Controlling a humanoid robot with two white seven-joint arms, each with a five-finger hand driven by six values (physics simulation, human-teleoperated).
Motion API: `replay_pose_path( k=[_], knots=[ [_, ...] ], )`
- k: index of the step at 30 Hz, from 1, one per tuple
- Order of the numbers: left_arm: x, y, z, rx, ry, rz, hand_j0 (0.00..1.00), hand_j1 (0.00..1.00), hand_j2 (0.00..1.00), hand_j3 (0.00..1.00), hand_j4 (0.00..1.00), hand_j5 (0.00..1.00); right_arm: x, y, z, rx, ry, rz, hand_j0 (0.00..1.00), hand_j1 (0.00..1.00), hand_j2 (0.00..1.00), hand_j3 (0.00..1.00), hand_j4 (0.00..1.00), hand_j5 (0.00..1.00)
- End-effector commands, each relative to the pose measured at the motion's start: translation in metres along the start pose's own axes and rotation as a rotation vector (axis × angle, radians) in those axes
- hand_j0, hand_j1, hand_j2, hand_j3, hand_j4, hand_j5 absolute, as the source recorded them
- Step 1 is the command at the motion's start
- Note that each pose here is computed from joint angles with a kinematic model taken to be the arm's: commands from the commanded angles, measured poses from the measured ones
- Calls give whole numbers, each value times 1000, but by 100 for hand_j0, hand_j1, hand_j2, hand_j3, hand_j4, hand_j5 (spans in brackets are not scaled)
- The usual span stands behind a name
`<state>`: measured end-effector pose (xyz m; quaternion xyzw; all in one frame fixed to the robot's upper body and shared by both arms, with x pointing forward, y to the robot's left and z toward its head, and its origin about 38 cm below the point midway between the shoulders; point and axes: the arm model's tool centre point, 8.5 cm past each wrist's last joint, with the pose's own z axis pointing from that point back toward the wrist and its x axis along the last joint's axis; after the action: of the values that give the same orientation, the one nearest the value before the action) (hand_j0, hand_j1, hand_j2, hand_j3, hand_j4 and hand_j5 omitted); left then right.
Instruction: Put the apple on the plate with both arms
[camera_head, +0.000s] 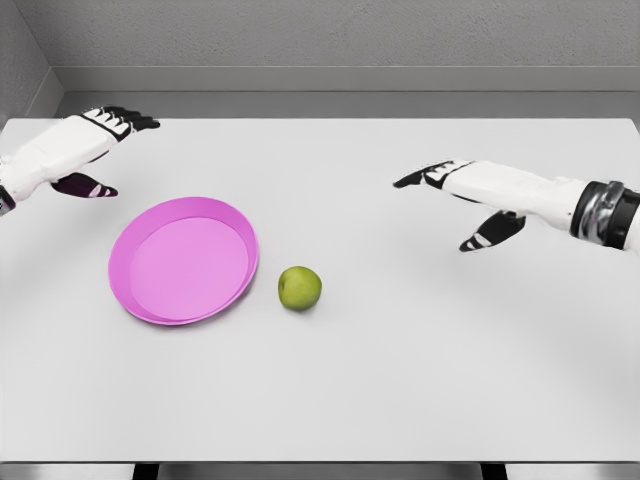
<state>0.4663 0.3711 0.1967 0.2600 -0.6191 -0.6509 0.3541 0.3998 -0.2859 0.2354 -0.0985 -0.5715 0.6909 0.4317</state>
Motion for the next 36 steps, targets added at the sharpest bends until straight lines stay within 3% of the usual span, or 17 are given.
replay_pose_path(
  k=[1,4,5,7,10,11,12,14,17,20,23,25,31,36],
  knots=[
    [21,4,-11,4,-68,-28,100,100,100,100,100,100,-15,-57,51,-150,73,86,100,100,100,100,100,100],
    [43,-4,-22,-25,-135,-52,100,100,100,100,100,100,-39,-60,88,-228,128,71,100,100,100,100,100,100],
    [48,-8,-25,-40,-151,-62,100,100,100,100,100,100,-45,-60,92,-236,131,74,100,100,100,100,100,100],
    [77,-12,-37,-49,-233,-111,100,100,100,100,100,100,-54,-58,97,-238,129,77,100,100,100,100,100,100],
    [105,-29,-45,-95,-320,-114,100,100,100,100,100,100,-48,-54,92,-228,73,105,100,100,100,100,100,100],
    [115,-35,-50,-103,-348,-108,100,100,100,100,100,100,-40,-31,73,-166,11,101,100,100,100,100,100,100],
    [117,-34,-50,-101,-356,-109,100,100,100,100,100,100,-29,-23,60,-146,-33,100,100,100,100,100,100,100],
    [126,-36,-52,-107,-383,-113,100,100,100,100,100,100,-20,-26,54,-158,-62,108,100,100,100,100,100,100],
    [144,-23,-66,-127,-460,-184,100,100,100,100,100,100,-22,-30,57,-166,-54,112,100,100,100,100,100,100],
    [178,-8,-74,-127,-578,-237,100,100,100,100,100,100,-32,-32,63,-169,-19,102,100,100,100,100,100,100],
    [188,5,-77,-109,-610,-272,100,100,100,100,100,100,-34,-30,62,-164,-17,96,100,100,100,100,100,100],
    [193,3,-76,-146,-621,-291,100,100,100,100,100,100,-33,-29,62,-164,-19,95,100,100,100,100,100,100],
    [209,-4,-78,-164,-670,-293,100,100,100,100,100,100,-33,-28,62,-162,-20,94,100,100,100,100,100,100],
    [211,-6,-80,-191,-681,-346,100,100,100,100,100,100,-32,-28,63,-160,-21,97,100,100,100,100,100,100]
  ],
)
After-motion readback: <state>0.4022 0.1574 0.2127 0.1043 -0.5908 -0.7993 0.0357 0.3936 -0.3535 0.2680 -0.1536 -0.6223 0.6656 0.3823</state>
